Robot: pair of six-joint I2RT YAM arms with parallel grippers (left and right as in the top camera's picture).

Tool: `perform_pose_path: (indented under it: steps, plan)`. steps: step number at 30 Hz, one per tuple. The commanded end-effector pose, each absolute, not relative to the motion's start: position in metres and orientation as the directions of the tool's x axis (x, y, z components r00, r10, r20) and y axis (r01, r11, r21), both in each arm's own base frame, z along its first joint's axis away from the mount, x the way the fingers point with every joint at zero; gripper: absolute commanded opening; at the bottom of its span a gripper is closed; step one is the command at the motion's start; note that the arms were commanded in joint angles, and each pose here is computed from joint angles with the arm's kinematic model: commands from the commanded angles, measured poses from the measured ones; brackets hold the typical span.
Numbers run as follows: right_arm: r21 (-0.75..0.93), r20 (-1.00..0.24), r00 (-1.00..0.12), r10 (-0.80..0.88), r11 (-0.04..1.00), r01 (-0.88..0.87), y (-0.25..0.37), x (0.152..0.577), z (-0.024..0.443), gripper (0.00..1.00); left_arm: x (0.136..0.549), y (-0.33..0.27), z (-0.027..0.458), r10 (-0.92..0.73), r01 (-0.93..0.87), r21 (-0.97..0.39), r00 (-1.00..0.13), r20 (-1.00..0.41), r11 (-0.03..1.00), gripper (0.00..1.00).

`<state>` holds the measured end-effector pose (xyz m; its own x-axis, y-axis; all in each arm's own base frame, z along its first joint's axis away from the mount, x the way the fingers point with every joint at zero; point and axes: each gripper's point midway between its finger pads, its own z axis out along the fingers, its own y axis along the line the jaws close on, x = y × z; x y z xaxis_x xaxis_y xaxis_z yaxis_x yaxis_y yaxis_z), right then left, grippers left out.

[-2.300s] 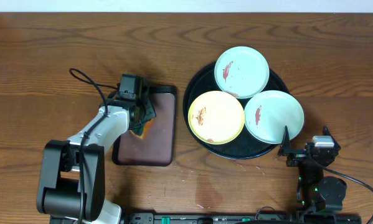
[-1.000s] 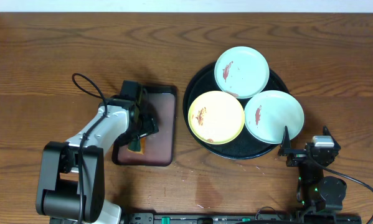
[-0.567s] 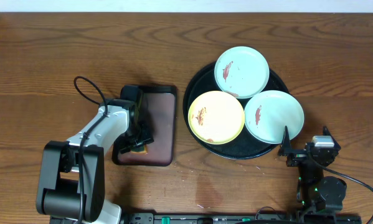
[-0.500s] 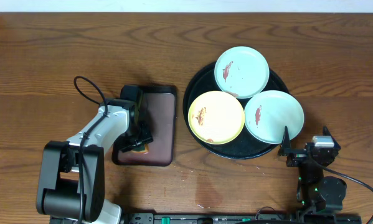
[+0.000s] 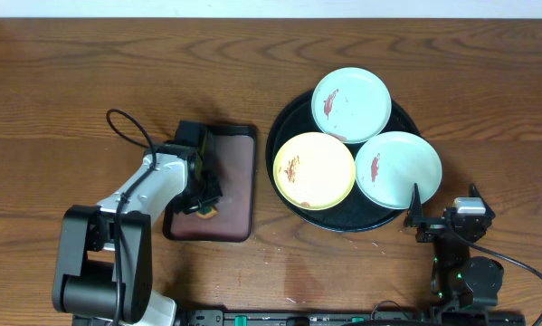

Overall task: Clean dirty plates on tray and stack at the side
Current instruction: 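Lift the sponge with the left gripper off the tray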

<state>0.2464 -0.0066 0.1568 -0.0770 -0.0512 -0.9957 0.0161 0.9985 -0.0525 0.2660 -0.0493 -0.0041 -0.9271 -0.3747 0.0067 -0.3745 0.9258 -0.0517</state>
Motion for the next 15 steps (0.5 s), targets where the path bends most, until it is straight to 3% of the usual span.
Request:
perform_pose_path:
  steps: [1,6,9,11,15]
  plan:
    - [-0.037,-0.996,-0.081,-0.035,0.999,0.029,-0.009,0.246,0.155,0.99,0.274,-0.048,-0.010,-0.376,-0.374,-0.059,-0.926,-0.025,0.925,0.77]
    - [-0.037,-0.996,-0.081,-0.035,0.999,0.029,-0.009,0.246,0.155,0.99,0.292,-0.051,-0.008,-0.374,-0.366,-0.097,-0.923,-0.089,0.926,0.77]
    - [-0.037,-0.996,-0.081,-0.035,0.999,0.029,-0.009,0.246,0.155,0.99,0.291,-0.051,-0.008,-0.374,-0.366,-0.095,-0.924,-0.085,0.926,0.56]
    - [-0.037,-0.996,-0.081,-0.035,0.999,0.029,-0.009,0.246,0.155,0.99,0.289,-0.050,-0.008,-0.374,-0.367,-0.089,-0.924,-0.075,0.926,0.49]
    - [-0.037,-0.996,-0.081,-0.035,0.999,0.029,-0.009,0.246,0.155,0.99,0.281,-0.049,-0.009,-0.373,-0.370,-0.073,-0.926,-0.048,0.926,0.49]
